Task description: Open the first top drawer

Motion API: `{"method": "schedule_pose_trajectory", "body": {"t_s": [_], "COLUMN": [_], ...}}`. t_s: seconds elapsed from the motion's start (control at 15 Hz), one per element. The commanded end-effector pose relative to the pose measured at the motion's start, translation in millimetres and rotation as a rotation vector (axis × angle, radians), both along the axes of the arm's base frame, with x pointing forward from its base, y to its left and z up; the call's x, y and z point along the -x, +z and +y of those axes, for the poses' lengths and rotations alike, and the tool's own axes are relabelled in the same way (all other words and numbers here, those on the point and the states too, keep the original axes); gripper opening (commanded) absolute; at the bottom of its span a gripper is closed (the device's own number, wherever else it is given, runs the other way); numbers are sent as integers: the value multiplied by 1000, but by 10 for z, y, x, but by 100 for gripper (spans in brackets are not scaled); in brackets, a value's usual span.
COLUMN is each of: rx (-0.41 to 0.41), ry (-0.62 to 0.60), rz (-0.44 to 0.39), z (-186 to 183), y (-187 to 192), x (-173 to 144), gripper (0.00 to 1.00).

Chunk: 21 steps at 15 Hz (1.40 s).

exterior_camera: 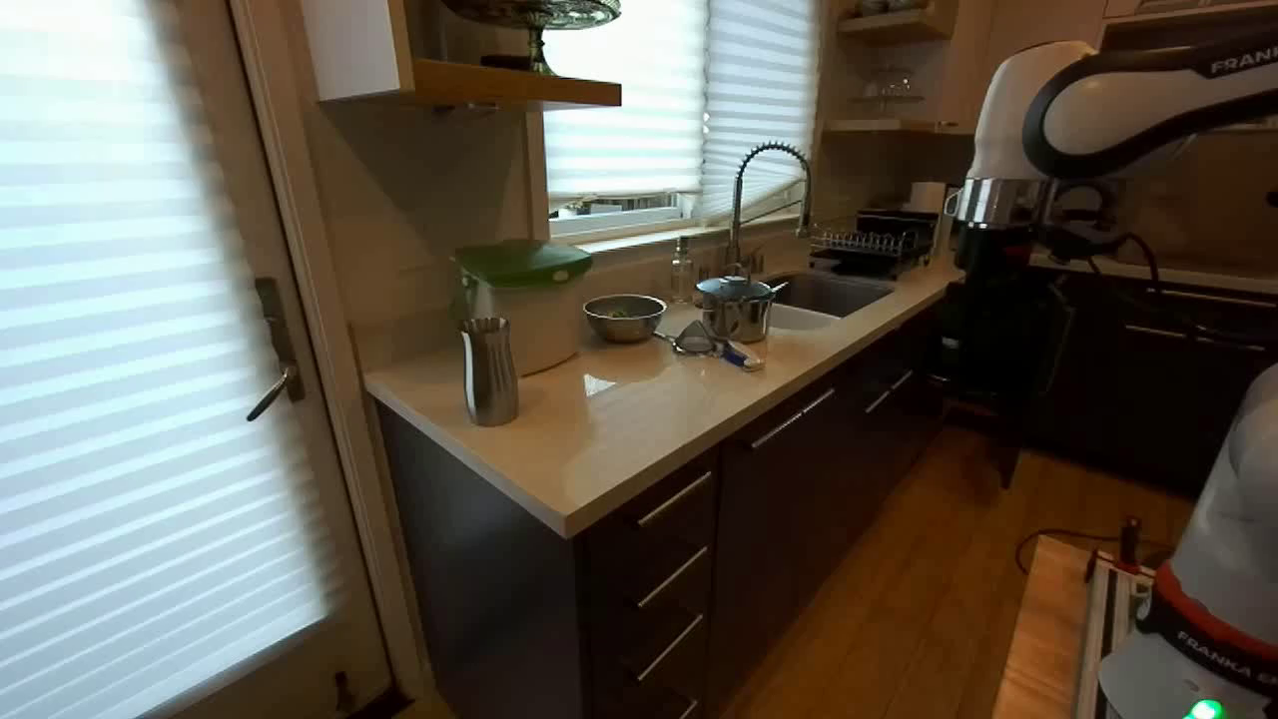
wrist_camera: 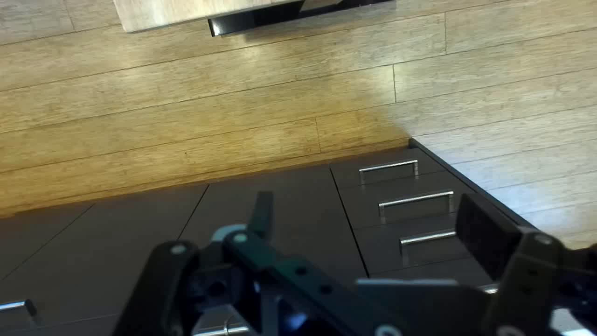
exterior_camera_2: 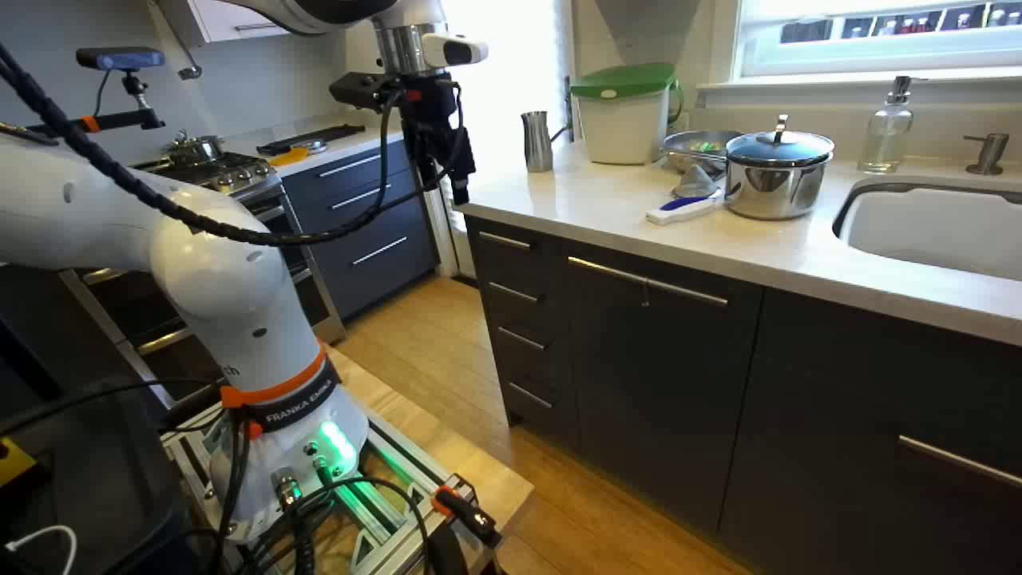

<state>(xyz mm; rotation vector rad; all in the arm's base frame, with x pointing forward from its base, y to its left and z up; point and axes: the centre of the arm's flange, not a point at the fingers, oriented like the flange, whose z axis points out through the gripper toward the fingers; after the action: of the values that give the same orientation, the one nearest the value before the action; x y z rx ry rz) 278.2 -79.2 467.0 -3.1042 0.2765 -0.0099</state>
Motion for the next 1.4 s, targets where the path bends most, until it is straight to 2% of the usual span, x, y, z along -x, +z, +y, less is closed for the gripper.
{"method": "schedule_pose_trajectory", "body": {"t_s": [0.0,0.2,0.4,0.53,0.67,0.8,0.87,1.07,1.13,1.33], "rx": [0,0,-59,-49,-50,-68,-38,-43,-102,-143], "ry": [0,0,-175,-283,-348,-255,-278,-262,-397,-541], "rz": [0,0,22,34,106,211,129,195,228,230], "z": [0,0,134,244,340,421,387,433,447,668], "y": [0,0,-134,-482,-798,-923,-803,-991,-951,-1124], "x": [0,0,-214,-551,-752,-727,-506,-634,-714,-950], "gripper": [100,100,100,100,100,100,100,100,100,100]}}
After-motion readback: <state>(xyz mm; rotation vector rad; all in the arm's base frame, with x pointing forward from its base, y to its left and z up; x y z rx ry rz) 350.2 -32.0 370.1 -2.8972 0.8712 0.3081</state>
